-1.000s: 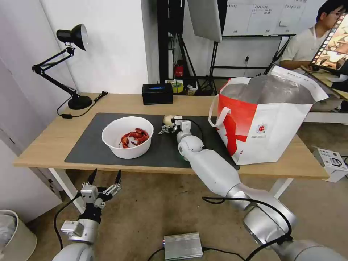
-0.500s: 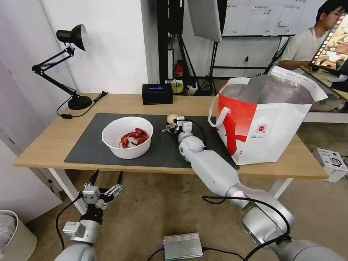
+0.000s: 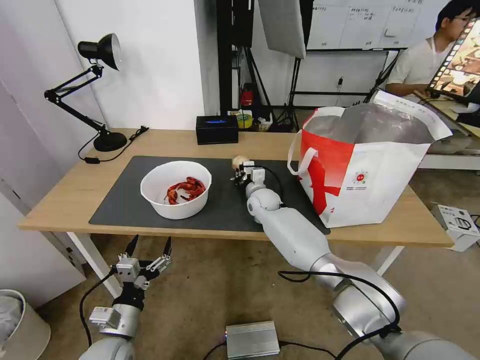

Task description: Pick up the trash from the table and place it into the takeout bag.

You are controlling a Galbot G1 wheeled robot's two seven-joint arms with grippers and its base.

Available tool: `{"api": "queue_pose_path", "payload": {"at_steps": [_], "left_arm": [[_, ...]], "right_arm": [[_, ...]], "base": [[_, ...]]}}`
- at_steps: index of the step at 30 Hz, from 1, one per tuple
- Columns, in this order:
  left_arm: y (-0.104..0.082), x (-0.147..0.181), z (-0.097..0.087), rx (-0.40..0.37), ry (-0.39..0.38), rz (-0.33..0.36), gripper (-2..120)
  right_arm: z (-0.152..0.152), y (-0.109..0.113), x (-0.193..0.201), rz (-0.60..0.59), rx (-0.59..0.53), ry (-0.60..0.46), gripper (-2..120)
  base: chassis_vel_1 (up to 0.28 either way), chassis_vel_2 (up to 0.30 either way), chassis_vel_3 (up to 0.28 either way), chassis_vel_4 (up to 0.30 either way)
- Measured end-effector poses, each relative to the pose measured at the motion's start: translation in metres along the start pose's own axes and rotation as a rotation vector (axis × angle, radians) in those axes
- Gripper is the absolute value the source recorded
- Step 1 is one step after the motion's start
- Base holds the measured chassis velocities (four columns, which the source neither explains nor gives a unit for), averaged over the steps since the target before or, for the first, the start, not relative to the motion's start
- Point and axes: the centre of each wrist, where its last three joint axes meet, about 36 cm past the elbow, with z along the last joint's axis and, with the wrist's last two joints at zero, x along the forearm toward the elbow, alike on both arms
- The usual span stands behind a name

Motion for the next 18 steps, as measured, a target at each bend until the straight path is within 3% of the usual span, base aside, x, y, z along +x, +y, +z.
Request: {"api": "queue_pose_path", "payload": {"at_steps": [8, 13, 18], "left_arm": [[0.006, 0.0, 0.0, 0.001, -0.002, 0.0, 100], [0.007, -0.002, 0.0, 0.002, -0.004, 0.002, 100], [0.007, -0.004, 0.001, 0.003, -0.004, 0.011, 100]], "right_arm": [[-0.005, 0.003, 0.009, -0.05, 0.037, -0.146, 0], [-0.012, 0.002, 0.016, -0.066, 0.047, -0.185, 0], [-0.019, -0.018, 0.034, -0.082, 0.08, -0.241, 0]], "base": [[0.0, 0.0, 0.0, 0.0], [0.0, 0.0, 0.0, 0.0], [0.0, 0.0, 0.0, 0.0]]}}
